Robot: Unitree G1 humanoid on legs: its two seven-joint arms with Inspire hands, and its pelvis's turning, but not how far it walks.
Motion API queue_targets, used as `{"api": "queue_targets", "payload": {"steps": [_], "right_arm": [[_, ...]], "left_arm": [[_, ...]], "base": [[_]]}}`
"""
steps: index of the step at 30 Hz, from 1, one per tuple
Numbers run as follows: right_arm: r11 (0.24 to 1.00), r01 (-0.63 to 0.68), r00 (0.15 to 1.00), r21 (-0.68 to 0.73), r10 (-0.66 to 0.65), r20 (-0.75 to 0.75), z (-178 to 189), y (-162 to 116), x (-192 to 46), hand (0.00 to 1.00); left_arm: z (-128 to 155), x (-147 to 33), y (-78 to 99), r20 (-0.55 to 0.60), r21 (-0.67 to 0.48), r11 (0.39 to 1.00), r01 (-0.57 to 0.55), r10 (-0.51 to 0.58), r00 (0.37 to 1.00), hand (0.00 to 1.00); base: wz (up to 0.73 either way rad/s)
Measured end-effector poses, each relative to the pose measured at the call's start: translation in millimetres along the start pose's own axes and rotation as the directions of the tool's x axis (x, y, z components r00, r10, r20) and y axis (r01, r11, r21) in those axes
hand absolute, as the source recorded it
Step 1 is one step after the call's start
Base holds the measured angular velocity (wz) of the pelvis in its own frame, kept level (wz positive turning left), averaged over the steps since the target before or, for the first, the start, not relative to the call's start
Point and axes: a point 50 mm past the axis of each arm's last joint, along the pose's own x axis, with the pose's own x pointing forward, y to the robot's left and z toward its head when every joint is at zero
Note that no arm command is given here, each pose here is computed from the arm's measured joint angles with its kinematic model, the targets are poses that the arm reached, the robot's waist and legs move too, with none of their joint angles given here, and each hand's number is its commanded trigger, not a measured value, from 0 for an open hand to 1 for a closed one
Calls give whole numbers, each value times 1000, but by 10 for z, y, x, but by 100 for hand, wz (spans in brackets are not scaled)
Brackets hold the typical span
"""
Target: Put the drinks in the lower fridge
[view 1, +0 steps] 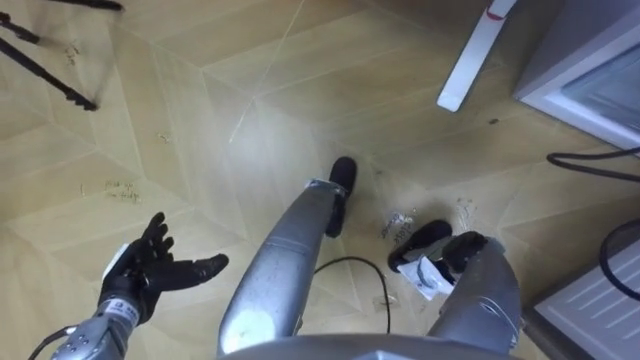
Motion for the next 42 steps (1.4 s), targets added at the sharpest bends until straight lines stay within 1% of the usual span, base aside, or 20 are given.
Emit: {"api": "queue_targets", "payload": {"steps": [11,15,20,23,26,28,29,31,32,33,35,37,38,39,40,42], "right_arm": [[1000,-10,1000,-4,10,6,45,-41,17,0],[1000,-25,1000,-8,25,-10,43,-79,29,0],[999,-26,999,-45,24,-40,21,-260,54,0],[997,-40,997,-70,35,-73,-18,-352,55,0],[975,-82,991,-208,57,-124,-99,-555,42,0],[930,-134,982,-343,79,-172,-176,-720,18,0],[916,-147,979,-372,82,-185,-192,-754,12,0],[864,-175,970,-472,71,-231,-245,-944,-21,0],[849,-185,967,-495,68,-245,-264,-989,-32,0],[818,-211,959,-534,67,-276,-306,-1078,-60,0],[790,-246,944,-562,64,-324,-405,-1221,-119,0],[748,-301,915,-592,51,-401,-559,-1470,-241,0],[738,-309,908,-600,40,-418,-591,-1543,-272,0],[713,-326,894,-620,20,-447,-644,-1677,-339,0],[670,-360,880,-650,13,-475,-677,-1779,-410,0],[614,-401,863,-680,3,-506,-700,-1914,-510,0]], "left_arm": [[40,1,59,14,-2,999,-54,54,998,0],[111,18,93,36,24,998,-57,57,998,0],[111,26,140,27,30,999,-43,43,999,0],[159,77,129,37,35,999,-28,26,999,0],[207,146,100,47,54,998,-18,15,999,0],[235,223,58,55,72,997,-14,10,998,0],[240,237,50,59,71,997,-9,5,998,0],[273,297,46,62,79,997,-7,2,998,0],[268,298,57,62,84,996,-11,6,998,0],[238,292,86,55,98,995,-21,16,998,0],[157,275,126,26,125,992,-35,32,999,0],[-8,247,145,-27,97,993,-61,63,998,0],[-44,232,151,-37,93,994,-65,69,997,0],[-100,198,166,-53,90,993,-72,77,996,0],[-165,162,169,-68,81,993,-80,86,994,0],[-296,101,142,-97,60,994,-96,101,990,0]], "base": [[6],[0],[-3],[-16],[-24],[-25],[-21],[-20],[-33],[-34],[-34],[-21],[-11],[-21],[-22],[-27]]}}
